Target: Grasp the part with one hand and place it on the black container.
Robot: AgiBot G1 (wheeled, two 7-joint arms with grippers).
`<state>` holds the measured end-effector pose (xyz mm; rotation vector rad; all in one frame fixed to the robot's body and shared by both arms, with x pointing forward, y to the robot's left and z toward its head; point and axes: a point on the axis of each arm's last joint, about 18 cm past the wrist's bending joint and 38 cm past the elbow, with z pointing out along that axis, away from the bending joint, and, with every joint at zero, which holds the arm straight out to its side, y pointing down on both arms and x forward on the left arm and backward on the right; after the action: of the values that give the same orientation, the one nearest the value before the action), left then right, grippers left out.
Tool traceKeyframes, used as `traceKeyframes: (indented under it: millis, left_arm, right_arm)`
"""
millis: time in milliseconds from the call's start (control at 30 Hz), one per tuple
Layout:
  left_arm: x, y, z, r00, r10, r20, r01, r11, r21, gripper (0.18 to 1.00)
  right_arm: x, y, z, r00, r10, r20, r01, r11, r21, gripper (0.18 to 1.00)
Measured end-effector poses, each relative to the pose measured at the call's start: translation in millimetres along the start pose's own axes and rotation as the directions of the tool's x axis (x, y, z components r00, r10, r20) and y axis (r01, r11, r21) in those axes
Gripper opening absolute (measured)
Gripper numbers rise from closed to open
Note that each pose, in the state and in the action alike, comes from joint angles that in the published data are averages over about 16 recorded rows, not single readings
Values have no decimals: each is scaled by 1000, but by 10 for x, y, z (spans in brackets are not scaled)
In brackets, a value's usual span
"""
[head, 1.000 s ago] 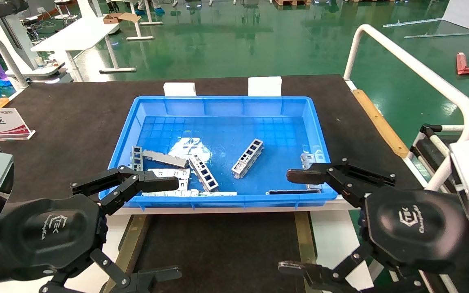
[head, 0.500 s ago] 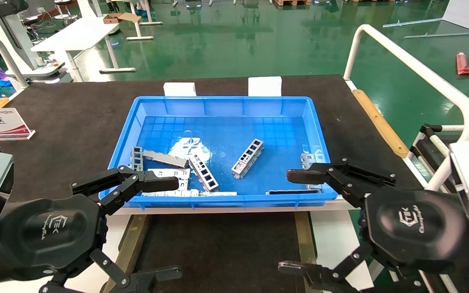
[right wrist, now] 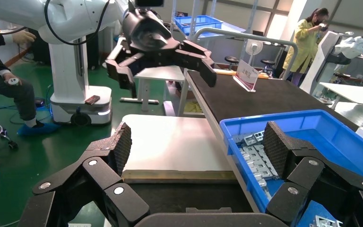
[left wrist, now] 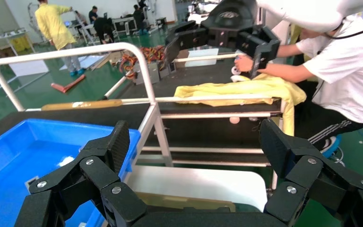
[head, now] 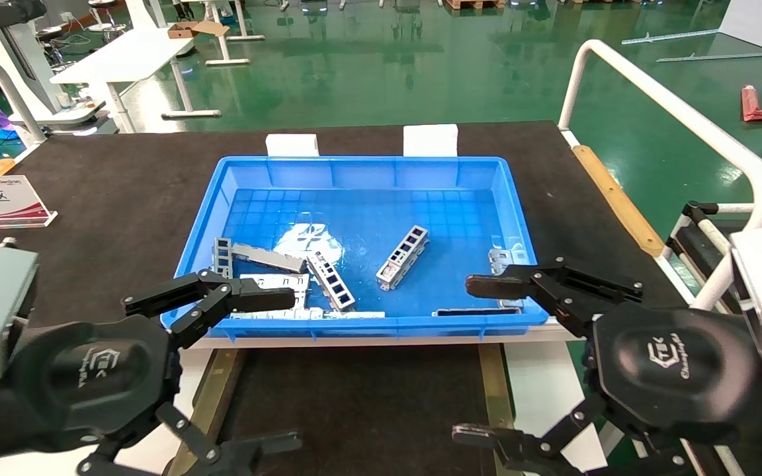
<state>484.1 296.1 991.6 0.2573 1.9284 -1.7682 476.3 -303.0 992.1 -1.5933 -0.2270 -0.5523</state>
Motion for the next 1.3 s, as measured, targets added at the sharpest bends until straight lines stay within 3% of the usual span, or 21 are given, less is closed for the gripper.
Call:
traceKeyframes:
  millis: [333, 700, 1300]
  left_arm:
    - [-188, 101, 204, 999, -5, 41, 7, 999, -44, 1001]
    - [-591, 320, 625, 990, -38, 133, 51, 994, -100, 1001]
    - [-1475, 762, 1498, 938, -59, 342, 132, 972, -194, 1001]
  right_arm:
    - [0, 0, 0, 1000, 0, 0, 0, 1000, 0, 1001]
    - [0, 0, 0, 1000, 0, 0, 0, 1000, 0, 1001]
    - [0, 0, 0, 1000, 0, 0, 0, 1000, 0, 1001]
